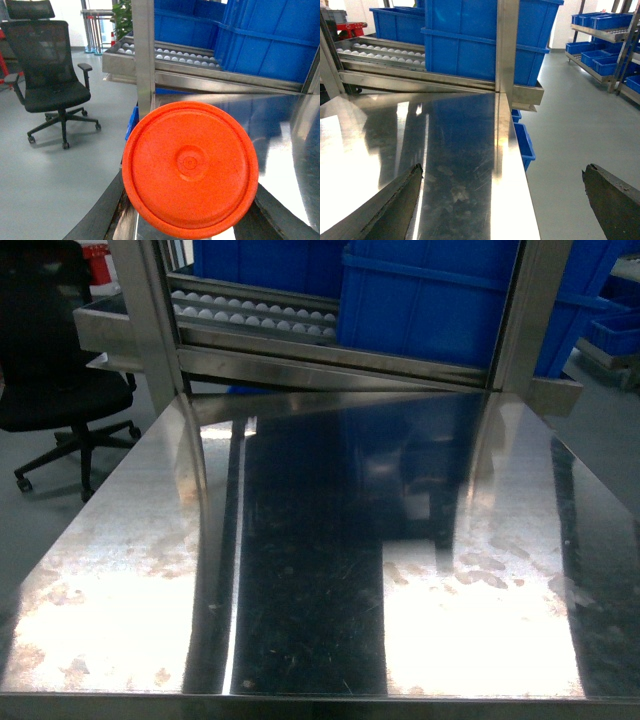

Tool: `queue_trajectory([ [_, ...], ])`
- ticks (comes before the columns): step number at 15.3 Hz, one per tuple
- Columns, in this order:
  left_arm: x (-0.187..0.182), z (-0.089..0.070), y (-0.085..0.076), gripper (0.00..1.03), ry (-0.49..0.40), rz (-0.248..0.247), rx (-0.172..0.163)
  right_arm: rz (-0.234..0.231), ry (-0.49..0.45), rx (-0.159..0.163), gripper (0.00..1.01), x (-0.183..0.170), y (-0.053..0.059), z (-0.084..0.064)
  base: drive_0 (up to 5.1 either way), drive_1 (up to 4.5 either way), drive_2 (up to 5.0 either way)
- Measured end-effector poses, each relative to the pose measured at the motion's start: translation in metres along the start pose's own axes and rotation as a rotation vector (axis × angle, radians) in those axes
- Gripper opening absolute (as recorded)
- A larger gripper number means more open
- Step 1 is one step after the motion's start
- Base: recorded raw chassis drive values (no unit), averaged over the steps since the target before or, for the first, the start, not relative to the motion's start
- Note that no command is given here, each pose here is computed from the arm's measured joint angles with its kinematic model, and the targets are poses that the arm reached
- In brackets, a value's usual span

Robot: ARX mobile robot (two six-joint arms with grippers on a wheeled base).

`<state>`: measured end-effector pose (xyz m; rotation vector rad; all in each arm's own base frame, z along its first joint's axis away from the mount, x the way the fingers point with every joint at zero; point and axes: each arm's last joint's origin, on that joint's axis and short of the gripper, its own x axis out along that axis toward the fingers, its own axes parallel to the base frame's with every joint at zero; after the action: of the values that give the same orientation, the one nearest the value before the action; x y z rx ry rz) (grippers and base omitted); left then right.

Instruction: Pick capacitor and pack into box

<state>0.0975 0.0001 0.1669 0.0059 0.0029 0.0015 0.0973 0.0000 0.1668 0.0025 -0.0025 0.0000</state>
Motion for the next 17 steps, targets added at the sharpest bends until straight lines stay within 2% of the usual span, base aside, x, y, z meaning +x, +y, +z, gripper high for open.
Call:
queue_trajectory([
  [17,0.0000,0.0000,0.0000,0.42,0.000,-0.001,-0.002,0.000,0.000,0.000,0.98,0.0000,0.0000,0.0000,0.0,0.00,0.0],
])
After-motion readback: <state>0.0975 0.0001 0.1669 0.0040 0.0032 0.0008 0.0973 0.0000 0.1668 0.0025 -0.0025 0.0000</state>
